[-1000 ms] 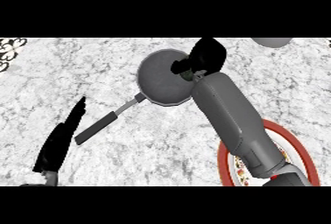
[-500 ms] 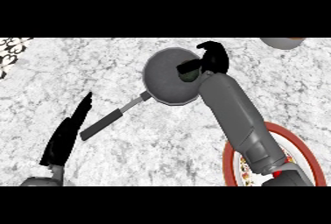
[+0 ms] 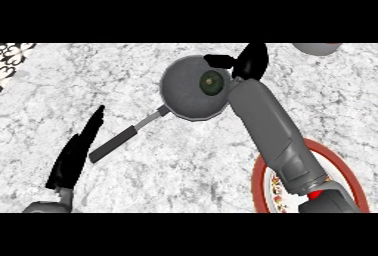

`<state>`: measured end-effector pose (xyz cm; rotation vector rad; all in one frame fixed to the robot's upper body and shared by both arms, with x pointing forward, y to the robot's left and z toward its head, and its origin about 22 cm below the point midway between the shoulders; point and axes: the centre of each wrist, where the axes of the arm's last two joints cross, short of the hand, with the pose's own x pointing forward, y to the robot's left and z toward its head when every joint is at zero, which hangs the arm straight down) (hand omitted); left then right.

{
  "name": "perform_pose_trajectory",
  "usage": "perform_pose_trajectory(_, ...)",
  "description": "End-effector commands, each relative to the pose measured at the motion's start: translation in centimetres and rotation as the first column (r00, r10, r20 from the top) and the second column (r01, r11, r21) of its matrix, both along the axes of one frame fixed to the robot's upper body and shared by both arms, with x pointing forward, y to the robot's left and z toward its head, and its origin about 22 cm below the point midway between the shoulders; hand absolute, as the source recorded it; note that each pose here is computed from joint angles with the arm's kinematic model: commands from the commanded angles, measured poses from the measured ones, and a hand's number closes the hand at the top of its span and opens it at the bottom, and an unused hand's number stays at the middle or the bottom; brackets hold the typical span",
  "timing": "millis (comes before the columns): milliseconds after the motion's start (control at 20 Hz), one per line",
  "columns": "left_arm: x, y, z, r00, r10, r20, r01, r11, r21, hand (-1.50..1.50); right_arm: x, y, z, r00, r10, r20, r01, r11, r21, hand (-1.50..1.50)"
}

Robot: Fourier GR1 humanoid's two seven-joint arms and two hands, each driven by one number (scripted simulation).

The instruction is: Pick the squash from the plate and place it in the pan

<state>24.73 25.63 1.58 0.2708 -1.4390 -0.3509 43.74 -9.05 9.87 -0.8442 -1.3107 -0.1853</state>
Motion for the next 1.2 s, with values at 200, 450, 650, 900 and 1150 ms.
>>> perform_pose_trajectory(200,-0.7,0.1,-0.7,0.998,0.057,-0.04,-0.057,0.998,0.001,0.0,-0.3,-1.2,-1.9,0.949,-0.287,0.133,0.272,0.955,0.119,-1.5)
perform_pose_trajectory(450,-3.7,3.6,-0.9,0.995,0.091,-0.041,-0.091,0.996,-0.009,0.0,-3.3,-3.4,-5.3,0.939,-0.278,0.204,0.261,0.96,0.105,-1.5)
perform_pose_trajectory(650,-2.2,3.5,0.4,0.99,0.132,-0.044,-0.132,0.991,0.006,0.0,-7.1,-4.4,-8.2,0.954,-0.219,0.205,0.213,0.976,0.053,-1.5)
perform_pose_trajectory(900,-3.6,3.7,-0.6,0.988,0.145,-0.053,-0.145,0.989,0.002,0.0,-10.9,-8.7,-8.1,0.951,-0.23,0.206,0.23,0.973,0.023,-1.5)
perform_pose_trajectory(1150,-2.8,2.7,-1.7,0.986,0.157,-0.05,-0.157,0.988,0.006,0.0,-17.0,-11.1,-6.6,0.957,-0.198,0.21,0.195,0.98,0.035,-1.5)
